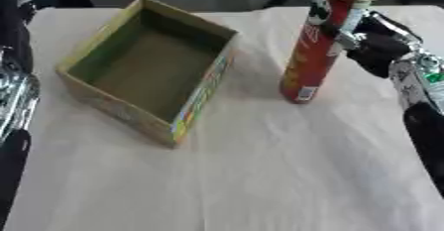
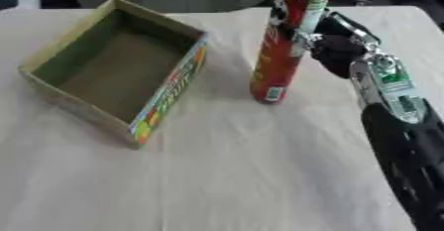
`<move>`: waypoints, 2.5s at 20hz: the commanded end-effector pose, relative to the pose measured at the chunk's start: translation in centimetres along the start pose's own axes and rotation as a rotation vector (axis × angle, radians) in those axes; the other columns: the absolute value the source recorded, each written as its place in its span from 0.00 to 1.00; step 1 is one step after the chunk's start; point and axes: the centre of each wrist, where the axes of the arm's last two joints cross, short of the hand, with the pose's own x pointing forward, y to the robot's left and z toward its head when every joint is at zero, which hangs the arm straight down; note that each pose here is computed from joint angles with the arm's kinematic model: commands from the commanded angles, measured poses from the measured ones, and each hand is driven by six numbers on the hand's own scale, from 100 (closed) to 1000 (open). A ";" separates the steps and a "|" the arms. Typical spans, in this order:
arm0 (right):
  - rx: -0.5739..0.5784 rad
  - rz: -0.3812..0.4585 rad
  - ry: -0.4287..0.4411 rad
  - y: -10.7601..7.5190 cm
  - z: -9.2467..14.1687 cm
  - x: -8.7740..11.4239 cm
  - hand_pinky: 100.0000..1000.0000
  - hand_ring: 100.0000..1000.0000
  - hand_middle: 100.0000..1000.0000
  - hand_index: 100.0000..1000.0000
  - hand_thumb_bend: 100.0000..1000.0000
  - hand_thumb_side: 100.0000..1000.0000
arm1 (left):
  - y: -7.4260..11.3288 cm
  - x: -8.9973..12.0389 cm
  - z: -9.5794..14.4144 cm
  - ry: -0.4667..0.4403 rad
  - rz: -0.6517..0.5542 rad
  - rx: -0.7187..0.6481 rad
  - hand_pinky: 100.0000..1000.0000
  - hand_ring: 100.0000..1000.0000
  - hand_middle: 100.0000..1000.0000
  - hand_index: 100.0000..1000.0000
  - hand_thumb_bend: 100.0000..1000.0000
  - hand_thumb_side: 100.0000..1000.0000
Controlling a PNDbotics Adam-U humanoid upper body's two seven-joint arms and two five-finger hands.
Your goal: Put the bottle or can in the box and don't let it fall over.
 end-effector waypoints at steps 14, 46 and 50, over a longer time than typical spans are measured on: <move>-0.116 0.022 -0.095 0.2 0.1 2.4 0.98 0.70 0.88 0.77 0.00 0.10 | 1.2 2.4 -0.1 -0.068 0.062 0.169 0.71 1.00 0.90 0.65 0.15 1.00; -0.235 -0.103 -0.261 1.7 0.9 6.1 0.89 0.25 0.36 0.17 0.00 0.35 | 13.0 13.2 6.0 -0.424 0.132 0.678 0.76 1.00 0.87 0.68 0.21 0.93; -0.225 -0.100 -0.309 2.4 0.9 6.8 0.88 0.25 0.34 0.17 0.00 0.32 | 13.2 12.9 6.2 -0.409 0.123 0.687 0.76 1.00 0.87 0.68 0.22 0.94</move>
